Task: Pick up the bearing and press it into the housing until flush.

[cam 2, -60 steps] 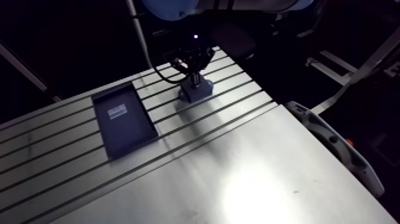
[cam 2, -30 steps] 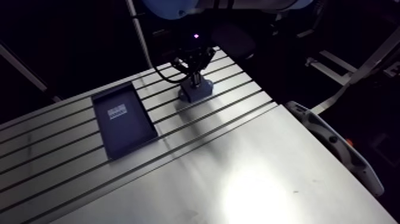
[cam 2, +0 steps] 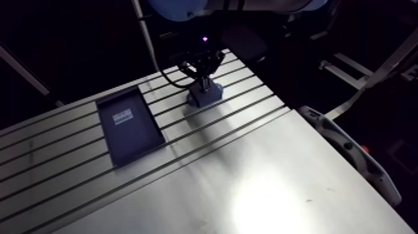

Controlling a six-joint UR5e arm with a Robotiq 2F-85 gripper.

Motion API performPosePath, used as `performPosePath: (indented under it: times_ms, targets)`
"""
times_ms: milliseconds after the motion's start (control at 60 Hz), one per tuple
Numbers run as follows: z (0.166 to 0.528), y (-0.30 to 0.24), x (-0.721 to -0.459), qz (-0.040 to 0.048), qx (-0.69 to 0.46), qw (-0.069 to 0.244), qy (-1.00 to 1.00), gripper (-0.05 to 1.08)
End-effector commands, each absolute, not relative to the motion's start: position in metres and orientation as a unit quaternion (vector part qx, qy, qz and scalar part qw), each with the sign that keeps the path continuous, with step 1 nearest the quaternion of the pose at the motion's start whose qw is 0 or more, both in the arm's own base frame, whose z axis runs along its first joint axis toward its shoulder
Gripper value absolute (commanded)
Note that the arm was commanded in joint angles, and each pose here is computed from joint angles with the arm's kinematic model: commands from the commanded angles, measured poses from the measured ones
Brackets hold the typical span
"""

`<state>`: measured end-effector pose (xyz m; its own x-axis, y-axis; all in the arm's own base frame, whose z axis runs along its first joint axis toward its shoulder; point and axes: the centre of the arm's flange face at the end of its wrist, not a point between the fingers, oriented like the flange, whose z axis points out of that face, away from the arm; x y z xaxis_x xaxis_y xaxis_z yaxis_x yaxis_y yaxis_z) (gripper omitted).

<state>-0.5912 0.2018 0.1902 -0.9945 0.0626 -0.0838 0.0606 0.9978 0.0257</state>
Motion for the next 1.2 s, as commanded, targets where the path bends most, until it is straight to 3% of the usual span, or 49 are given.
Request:
performPosePath:
  times_ms: [17,1200]
  targets:
    - [0.1891,0.2016,-0.5907,0.0116,0.031,0.043,0.999,0.97]
    - [0.1867,0.2011,-0.5896,0.0118,0.03,0.045,0.998,0.97]
